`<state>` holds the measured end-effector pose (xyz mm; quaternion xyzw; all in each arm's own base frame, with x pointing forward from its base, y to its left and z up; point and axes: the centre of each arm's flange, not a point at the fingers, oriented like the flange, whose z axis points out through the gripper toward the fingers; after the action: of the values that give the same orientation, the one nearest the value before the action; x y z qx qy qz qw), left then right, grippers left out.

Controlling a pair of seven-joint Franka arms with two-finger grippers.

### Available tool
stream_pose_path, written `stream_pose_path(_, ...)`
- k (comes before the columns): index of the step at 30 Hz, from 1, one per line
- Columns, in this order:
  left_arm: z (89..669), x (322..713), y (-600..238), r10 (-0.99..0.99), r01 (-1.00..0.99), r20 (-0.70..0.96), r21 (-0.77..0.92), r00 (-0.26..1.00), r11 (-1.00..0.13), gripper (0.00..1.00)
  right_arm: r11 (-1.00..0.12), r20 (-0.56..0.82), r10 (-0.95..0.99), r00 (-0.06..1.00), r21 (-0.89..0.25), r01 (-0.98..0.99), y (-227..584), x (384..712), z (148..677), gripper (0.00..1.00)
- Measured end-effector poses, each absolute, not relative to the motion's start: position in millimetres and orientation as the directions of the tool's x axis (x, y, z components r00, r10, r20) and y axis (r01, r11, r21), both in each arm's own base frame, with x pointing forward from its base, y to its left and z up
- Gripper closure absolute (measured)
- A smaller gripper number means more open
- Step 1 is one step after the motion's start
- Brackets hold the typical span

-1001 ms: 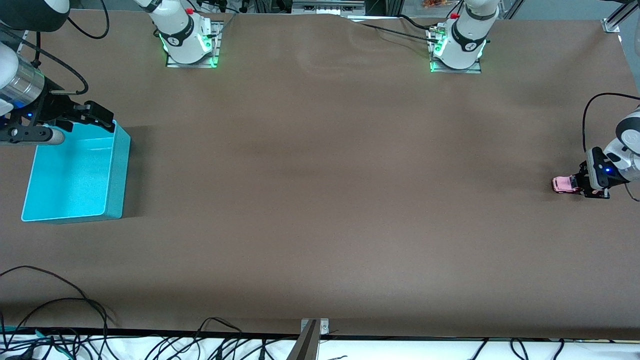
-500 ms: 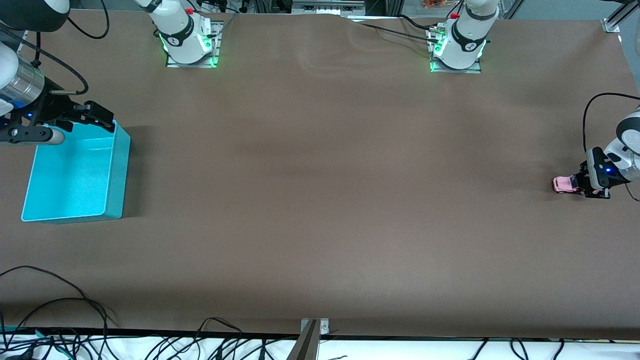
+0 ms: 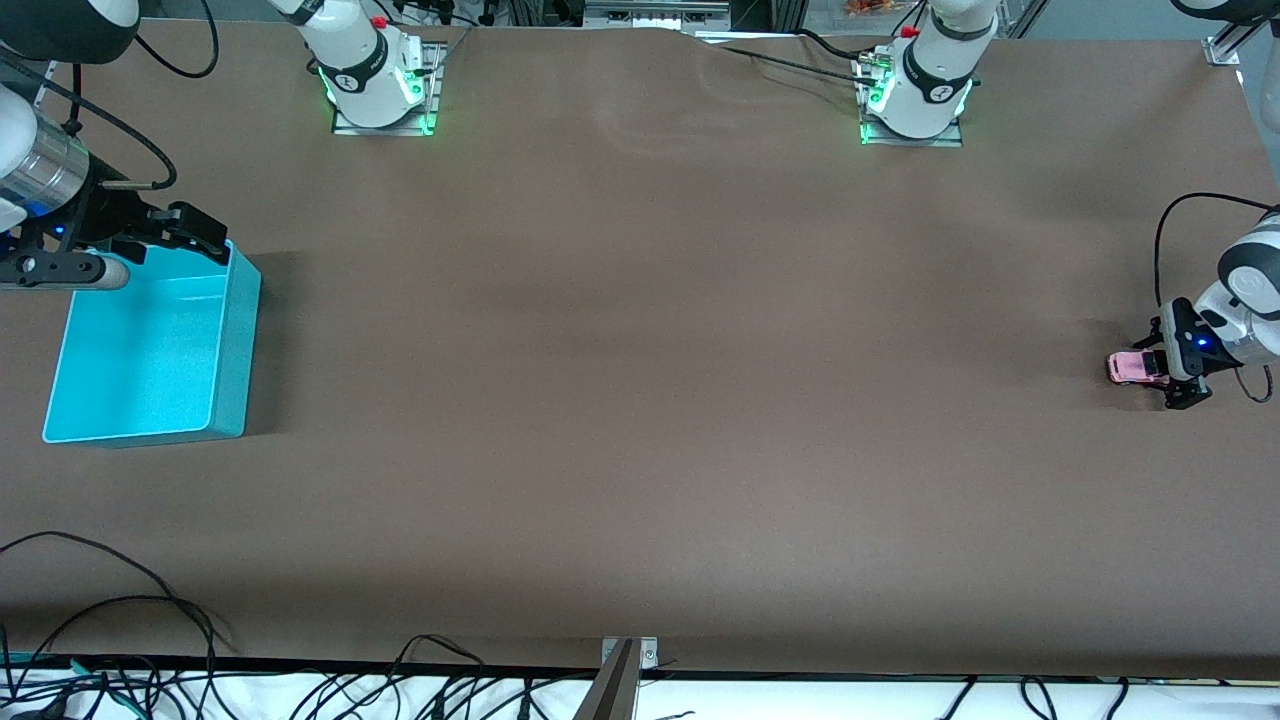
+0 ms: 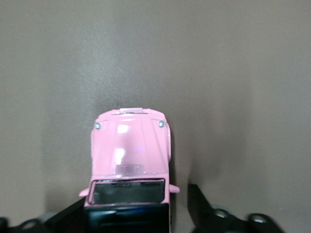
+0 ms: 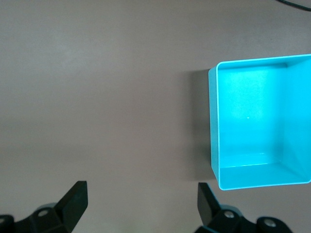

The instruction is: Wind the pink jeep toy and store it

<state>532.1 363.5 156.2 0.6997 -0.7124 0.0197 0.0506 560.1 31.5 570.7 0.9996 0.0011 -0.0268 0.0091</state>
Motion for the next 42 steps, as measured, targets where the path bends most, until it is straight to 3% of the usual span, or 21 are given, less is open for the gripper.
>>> stream_pose_path(4, 156, 532, 365, -0.995, -0.999, 0.099, 0.042, -0.014, 0.018, 0.00, -1.000, -0.054, 0.002, 0.999, 0.018, 0.003, 31, 560, 571, 0.00)
stream_pose_path(42, 210, 542, 372, -0.997, -1.000, 0.081, 0.019, 0.018, -0.016, 0.00, -1.000, -0.054, 0.001, 0.999, 0.018, 0.002, 31, 560, 571, 0.00)
